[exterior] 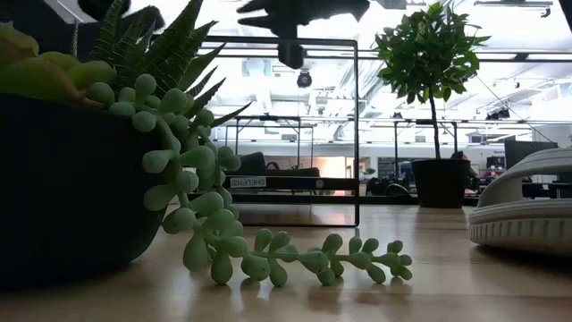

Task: Pick and place slides into the shelf
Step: Put the black slipper slide on the shelf

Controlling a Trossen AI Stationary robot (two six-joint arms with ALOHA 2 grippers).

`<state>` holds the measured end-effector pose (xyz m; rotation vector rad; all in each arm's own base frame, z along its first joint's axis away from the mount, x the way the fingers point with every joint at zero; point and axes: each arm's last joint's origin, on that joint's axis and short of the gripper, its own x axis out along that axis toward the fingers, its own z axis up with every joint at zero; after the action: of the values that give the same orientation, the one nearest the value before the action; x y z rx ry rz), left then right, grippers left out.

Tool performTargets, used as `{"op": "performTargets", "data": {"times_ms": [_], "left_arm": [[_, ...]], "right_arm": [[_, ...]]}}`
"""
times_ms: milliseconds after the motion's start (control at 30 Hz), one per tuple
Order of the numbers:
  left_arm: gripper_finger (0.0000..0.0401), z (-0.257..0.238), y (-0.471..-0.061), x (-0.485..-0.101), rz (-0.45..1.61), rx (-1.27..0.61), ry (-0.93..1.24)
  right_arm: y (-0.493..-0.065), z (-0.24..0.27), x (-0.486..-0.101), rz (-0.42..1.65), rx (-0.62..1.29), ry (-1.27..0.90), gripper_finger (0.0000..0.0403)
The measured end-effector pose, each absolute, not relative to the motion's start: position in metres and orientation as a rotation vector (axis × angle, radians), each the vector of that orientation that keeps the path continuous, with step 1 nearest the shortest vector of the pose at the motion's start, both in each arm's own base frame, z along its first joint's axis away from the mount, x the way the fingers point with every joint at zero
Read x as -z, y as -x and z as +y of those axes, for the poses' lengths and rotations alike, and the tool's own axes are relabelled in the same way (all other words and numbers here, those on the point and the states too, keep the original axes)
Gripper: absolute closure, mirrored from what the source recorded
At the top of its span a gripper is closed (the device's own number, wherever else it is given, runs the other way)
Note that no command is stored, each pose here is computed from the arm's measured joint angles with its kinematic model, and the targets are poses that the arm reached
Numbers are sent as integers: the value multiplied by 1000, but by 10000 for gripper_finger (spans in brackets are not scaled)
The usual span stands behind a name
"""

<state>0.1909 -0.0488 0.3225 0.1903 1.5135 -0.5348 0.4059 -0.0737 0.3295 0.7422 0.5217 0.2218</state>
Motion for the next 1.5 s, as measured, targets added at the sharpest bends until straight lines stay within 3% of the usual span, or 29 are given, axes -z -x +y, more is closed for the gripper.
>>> {"op": "performTargets", "data": {"times_ms": [233,400,1000,1500], "left_arm": [[397,-20,-195,-325,1497,505,-196],[399,0,-196,-325,1481,491,-201],[398,17,-199,-351,1370,472,-343],[399,22,-227,-329,1488,513,-413]], "right_arm": [[-409,-77,-333,453,-116,-758,263],[-409,-81,-334,425,-51,-773,229],[-412,-89,-345,285,-12,-808,224],[-410,-106,-352,212,-17,-809,191]]}}
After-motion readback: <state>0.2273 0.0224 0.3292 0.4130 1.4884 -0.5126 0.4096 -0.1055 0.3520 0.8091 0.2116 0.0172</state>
